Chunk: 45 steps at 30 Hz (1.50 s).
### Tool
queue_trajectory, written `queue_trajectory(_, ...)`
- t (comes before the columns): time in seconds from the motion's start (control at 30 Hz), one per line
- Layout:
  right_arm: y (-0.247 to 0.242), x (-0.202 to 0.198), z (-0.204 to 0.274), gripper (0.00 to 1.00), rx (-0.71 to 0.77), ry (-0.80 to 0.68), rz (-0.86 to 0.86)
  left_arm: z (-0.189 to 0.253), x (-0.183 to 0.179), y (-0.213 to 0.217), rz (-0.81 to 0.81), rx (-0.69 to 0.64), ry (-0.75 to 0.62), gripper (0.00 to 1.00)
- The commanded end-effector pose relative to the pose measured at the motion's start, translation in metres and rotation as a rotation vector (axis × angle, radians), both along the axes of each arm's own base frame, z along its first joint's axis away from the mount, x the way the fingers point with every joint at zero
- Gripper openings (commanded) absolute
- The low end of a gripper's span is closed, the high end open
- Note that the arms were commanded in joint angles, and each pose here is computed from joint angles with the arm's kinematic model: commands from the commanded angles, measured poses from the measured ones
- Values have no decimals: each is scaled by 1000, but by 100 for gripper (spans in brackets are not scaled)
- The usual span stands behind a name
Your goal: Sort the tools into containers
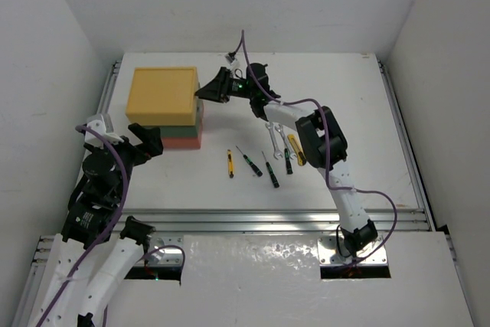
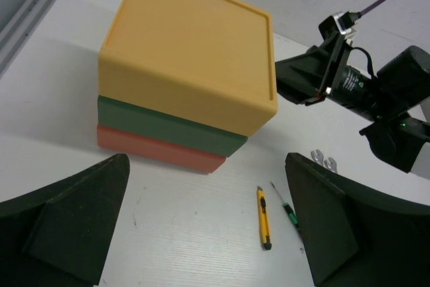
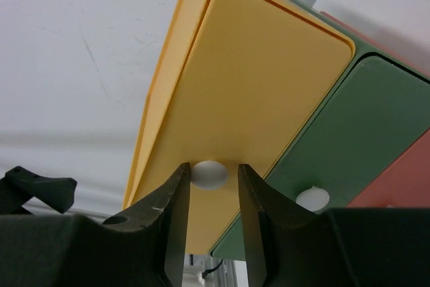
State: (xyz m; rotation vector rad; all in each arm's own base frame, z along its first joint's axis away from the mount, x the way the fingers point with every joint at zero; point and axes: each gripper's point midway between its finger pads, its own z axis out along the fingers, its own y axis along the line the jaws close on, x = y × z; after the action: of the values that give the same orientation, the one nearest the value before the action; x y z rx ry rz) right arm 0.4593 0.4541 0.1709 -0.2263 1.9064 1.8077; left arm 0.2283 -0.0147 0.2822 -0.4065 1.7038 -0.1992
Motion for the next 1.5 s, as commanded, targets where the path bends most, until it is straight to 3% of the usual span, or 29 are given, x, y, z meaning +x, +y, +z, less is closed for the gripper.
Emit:
queue_trajectory(0.0,2,0,16,35,43,-57,1,12,3,0,-6,0,-49,100)
queue_trajectory(0.1,1,-2,20,34,45,-71,0,11,3,0,-7,2,-48,100)
queue_trajectory(0.17,-1,-1,22,20,47,-75,1,11,4,-1,-7,3,-45,100)
queue_trajectory(0.3,-11,-1,27,10,51,-83,-14,11,3,0,-4,3,-46,100)
queue_trajectory(0.57,-77,-6,18,13,63,-68,-69,10,4,0,-1,5,-42,100)
queue_trajectory(0.7,-95,-16,20,33,43,-88,-59,9,4,2,6,6,-36,100)
queue_trajectory(0.77,-104,-21,22,37,23,-96,-58,9,4,2,11,5,-34,100)
queue_trajectory(0.8,-106,-23,25,44,20,-110,-57,9,4,3,13,5,-35,100)
queue_trajectory(0.87,-116,-29,31,71,-6,-137,-64,9,4,3,14,5,-37,100)
queue_trajectory(0.93,-125,-35,19,75,-73,-88,-73,9,4,3,16,6,-34,100)
queue_trajectory(0.97,-131,-35,26,75,-109,-152,-100,8,4,3,16,5,-32,100)
queue_trajectory(1.1,-182,-46,-28,69,-442,-32,-280,7,4,4,21,5,-30,100)
queue_trajectory(1.13,-192,-48,-35,64,-535,-87,-300,8,3,4,19,4,-33,100)
queue_trajectory(1.17,-213,-54,-50,61,-684,-41,-367,9,4,4,19,4,-34,100)
queue_trajectory(1.3,-242,-70,-73,47,-1010,-58,-386,7,5,3,19,4,-27,100)
queue_trajectory(1.33,-249,-72,-79,42,-1071,-65,-380,6,5,4,21,5,-24,100)
queue_trajectory(1.37,-259,-81,-88,31,-1142,-30,-365,7,5,4,21,5,-24,100)
queue_trajectory(1.47,-273,-99,-104,32,-1255,14,-344,6,5,4,24,5,-21,100)
